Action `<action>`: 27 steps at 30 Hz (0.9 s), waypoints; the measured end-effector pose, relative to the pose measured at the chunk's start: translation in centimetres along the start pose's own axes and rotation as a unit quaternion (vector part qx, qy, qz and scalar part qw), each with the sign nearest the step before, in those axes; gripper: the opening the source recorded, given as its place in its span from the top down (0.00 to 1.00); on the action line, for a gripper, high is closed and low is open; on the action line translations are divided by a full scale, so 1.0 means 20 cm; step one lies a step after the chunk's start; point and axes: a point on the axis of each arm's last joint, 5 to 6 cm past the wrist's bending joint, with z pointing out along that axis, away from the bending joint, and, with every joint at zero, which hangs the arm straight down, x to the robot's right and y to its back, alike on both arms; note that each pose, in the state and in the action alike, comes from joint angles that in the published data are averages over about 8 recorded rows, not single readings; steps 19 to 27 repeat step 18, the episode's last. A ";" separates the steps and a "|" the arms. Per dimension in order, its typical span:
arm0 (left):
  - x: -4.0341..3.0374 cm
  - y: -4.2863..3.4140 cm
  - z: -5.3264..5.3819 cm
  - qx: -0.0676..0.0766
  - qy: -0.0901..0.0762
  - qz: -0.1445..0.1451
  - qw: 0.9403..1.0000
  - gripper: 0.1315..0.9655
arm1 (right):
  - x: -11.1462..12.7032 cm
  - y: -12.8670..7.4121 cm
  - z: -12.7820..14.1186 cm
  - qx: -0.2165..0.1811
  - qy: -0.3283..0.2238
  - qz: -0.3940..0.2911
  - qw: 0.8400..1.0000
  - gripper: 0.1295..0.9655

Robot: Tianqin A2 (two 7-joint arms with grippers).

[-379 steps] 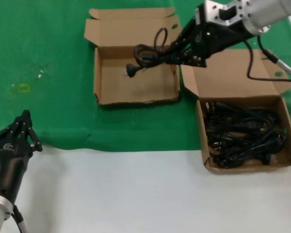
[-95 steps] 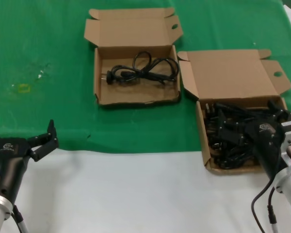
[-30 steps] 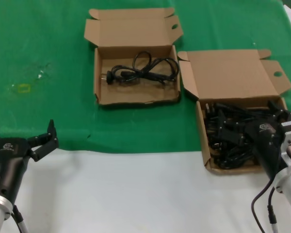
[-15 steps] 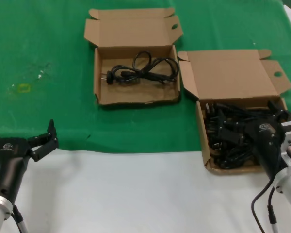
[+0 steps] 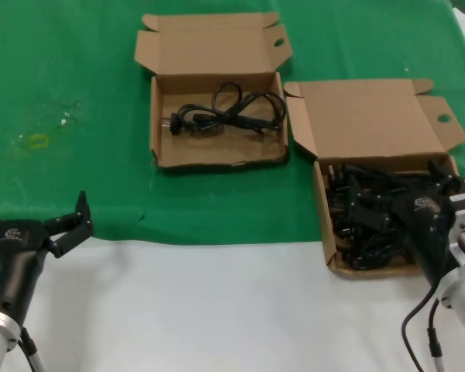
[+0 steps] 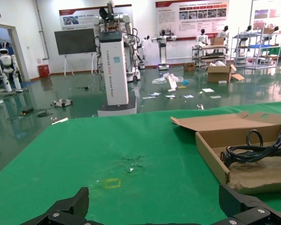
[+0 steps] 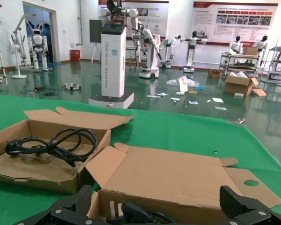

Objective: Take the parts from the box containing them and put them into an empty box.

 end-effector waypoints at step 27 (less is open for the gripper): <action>0.000 0.000 0.00 0.000 0.000 0.000 1.000 0.00 | 0.00 0.00 0.00 0.000 0.000 0.000 1.000 0.00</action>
